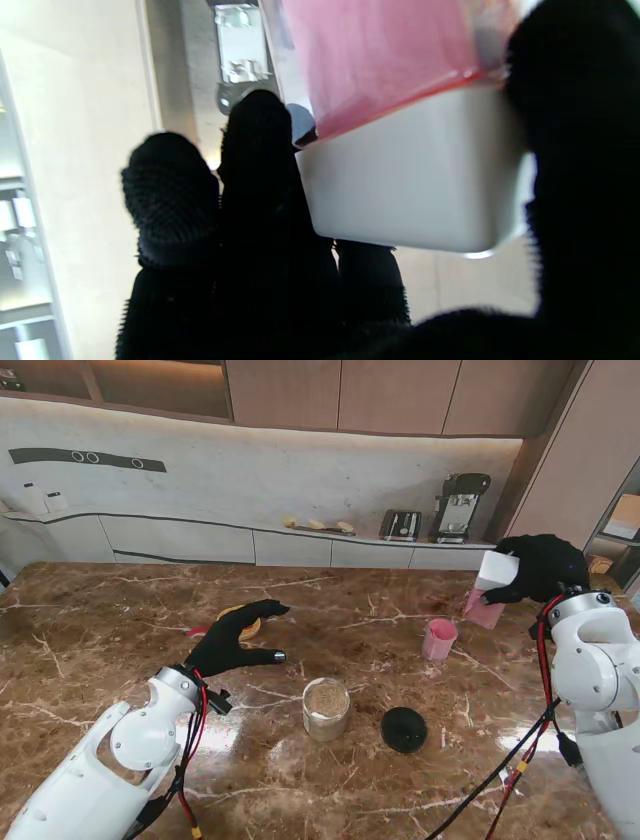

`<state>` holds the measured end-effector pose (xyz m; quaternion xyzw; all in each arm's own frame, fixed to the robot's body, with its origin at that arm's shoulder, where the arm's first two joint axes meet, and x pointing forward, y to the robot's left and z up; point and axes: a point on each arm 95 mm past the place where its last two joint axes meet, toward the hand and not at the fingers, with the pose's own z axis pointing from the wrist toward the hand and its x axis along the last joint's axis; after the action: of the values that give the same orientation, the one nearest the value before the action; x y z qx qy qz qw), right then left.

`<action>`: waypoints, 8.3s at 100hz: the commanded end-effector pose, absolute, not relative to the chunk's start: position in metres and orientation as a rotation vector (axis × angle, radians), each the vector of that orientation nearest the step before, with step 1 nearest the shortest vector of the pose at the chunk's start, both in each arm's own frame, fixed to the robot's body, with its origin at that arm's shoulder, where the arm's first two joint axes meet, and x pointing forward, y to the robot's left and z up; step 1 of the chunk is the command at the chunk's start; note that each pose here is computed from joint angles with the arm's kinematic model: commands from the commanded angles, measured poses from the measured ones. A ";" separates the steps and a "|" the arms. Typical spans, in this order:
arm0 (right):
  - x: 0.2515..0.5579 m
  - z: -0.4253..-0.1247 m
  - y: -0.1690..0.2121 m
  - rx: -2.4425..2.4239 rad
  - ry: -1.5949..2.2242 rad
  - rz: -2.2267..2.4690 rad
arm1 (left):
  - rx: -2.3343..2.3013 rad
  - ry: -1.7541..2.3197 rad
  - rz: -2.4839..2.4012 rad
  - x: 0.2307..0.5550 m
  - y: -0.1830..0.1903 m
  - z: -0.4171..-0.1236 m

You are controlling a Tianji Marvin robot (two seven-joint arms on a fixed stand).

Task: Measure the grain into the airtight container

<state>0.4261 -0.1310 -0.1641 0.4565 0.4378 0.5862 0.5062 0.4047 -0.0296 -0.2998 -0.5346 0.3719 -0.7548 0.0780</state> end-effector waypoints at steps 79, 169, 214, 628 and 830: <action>0.430 -0.296 -0.169 1.499 0.838 1.212 | -1.627 1.083 -2.243 0.404 -0.024 -0.313; 0.430 -0.334 -0.163 1.552 0.929 1.218 | -1.655 1.099 -2.234 0.403 -0.030 -0.320; 0.423 -0.334 -0.164 1.576 0.980 1.186 | -1.661 1.097 -2.234 0.404 -0.030 -0.321; 0.326 -0.373 0.008 1.176 1.914 0.796 | -2.008 1.584 -1.950 0.375 -0.073 -0.446; 0.331 -0.408 0.011 1.137 1.938 0.950 | -2.039 1.587 -1.924 0.375 -0.077 -0.442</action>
<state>0.3490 0.0183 -0.3726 0.4173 0.7207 0.4056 0.3767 0.3851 -0.0801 -0.4267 -0.6196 0.4848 -0.6162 -0.0372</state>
